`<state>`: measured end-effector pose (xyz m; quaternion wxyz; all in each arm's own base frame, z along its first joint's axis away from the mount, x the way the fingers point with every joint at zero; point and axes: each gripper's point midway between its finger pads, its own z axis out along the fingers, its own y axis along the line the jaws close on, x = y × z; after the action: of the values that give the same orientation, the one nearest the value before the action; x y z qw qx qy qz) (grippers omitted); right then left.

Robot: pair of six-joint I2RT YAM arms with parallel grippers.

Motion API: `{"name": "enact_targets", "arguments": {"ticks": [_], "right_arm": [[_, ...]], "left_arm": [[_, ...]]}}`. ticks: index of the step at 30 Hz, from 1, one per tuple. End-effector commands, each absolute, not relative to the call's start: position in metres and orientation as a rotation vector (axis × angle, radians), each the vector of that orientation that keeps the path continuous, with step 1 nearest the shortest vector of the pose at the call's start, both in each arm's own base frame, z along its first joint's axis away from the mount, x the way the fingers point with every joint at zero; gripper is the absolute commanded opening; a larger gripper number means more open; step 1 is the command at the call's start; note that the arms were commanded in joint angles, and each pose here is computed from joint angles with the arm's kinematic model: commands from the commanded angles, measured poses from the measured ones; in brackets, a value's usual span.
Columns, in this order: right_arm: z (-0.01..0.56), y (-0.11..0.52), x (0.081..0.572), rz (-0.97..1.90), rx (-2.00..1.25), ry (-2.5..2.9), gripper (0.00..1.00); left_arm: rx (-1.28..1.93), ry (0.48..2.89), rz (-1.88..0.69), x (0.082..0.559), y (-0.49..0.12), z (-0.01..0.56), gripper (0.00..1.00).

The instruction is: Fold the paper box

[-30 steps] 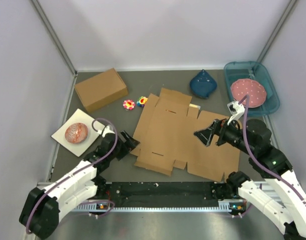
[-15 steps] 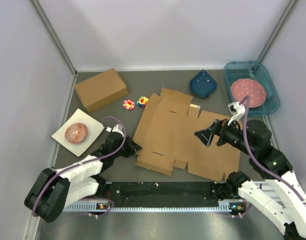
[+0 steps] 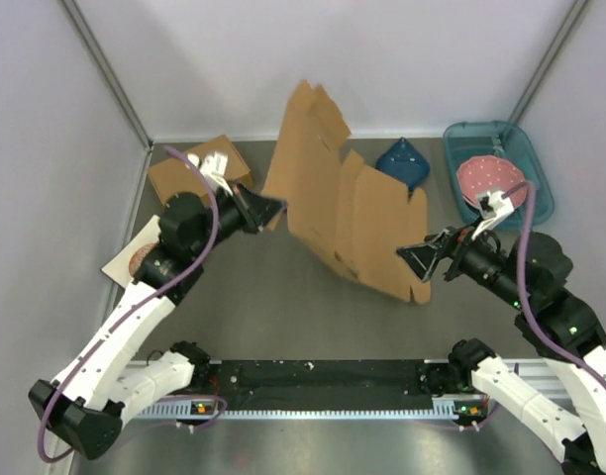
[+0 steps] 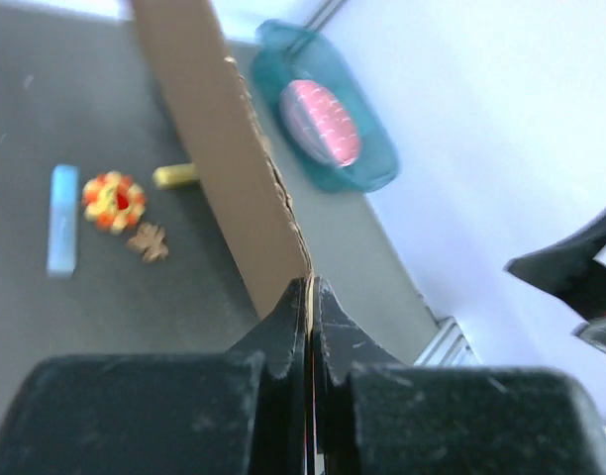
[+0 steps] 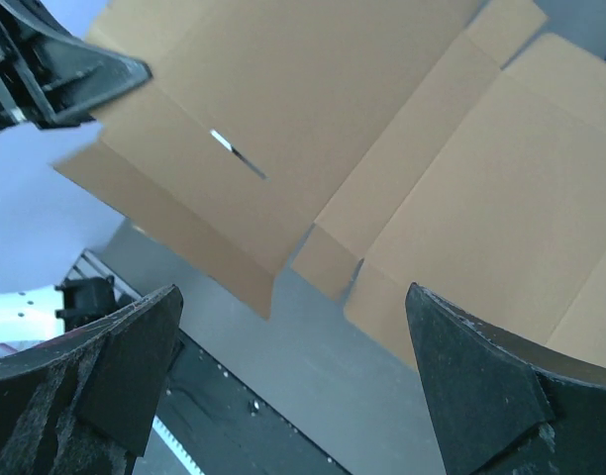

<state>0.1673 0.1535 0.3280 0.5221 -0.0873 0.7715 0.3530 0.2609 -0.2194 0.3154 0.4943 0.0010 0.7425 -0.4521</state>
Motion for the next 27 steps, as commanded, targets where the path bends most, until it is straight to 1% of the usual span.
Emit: {"name": "enact_targets", "arguments": {"ticks": [1,2,3,5,6,9,14,17,20,21,22,23,24,25,26,27], "right_arm": [[0.370,0.145,0.158,0.842,-0.225,1.736,0.96],[0.377,0.144,0.155,0.849,-0.230,1.717,0.96],[0.380,0.144,0.152,0.856,-0.233,1.711,0.96],[0.387,0.141,0.145,0.867,-0.237,1.686,0.96],[0.389,0.140,0.143,0.872,-0.238,1.679,0.96],[0.397,0.135,0.133,0.883,-0.235,1.642,0.96],[0.412,0.131,0.121,0.911,-0.241,1.593,0.96],[0.417,0.131,0.115,0.927,-0.249,1.581,0.96],[0.417,0.129,0.113,0.930,-0.249,1.578,0.96],[0.417,0.129,0.112,0.931,-0.250,1.578,0.96],[0.415,0.129,0.111,0.929,-0.251,1.581,0.96],[0.413,0.129,0.111,0.928,-0.254,1.584,0.96],[0.411,0.130,0.112,0.925,-0.259,1.591,0.96],[0.410,0.129,0.111,0.924,-0.261,1.594,0.96],[0.405,0.130,0.113,0.918,-0.266,1.605,0.96],[0.403,0.130,0.114,0.911,-0.264,1.607,0.96]], "left_arm": [[0.298,1.643,-1.237,0.238,-0.243,0.405,0.00],[0.326,1.635,-1.261,0.234,-0.246,0.415,0.00],[0.366,1.583,-1.283,0.226,-0.247,0.444,0.00],[0.465,1.589,-1.343,0.213,-0.254,0.454,0.00],[0.499,1.554,-1.357,0.206,-0.255,0.471,0.00],[0.603,1.508,-1.454,0.183,-0.259,0.491,0.00],[0.744,1.433,-1.619,0.148,-0.261,0.512,0.00],[0.797,1.438,-1.614,0.151,-0.263,0.508,0.00],[0.791,1.522,-1.577,0.185,-0.260,0.480,0.00],[0.773,1.569,-1.584,0.204,-0.259,0.465,0.00],[0.708,1.555,-1.558,0.230,-0.244,0.466,0.00],[0.678,1.548,-1.568,0.245,-0.239,0.461,0.00],[0.591,1.631,-1.620,0.275,-0.236,0.427,0.00],[0.503,1.674,-1.682,0.291,-0.226,0.419,0.02],[0.528,1.641,-1.693,0.302,-0.225,0.412,0.03],[0.481,1.696,-1.738,0.326,-0.226,0.387,0.08]]}}
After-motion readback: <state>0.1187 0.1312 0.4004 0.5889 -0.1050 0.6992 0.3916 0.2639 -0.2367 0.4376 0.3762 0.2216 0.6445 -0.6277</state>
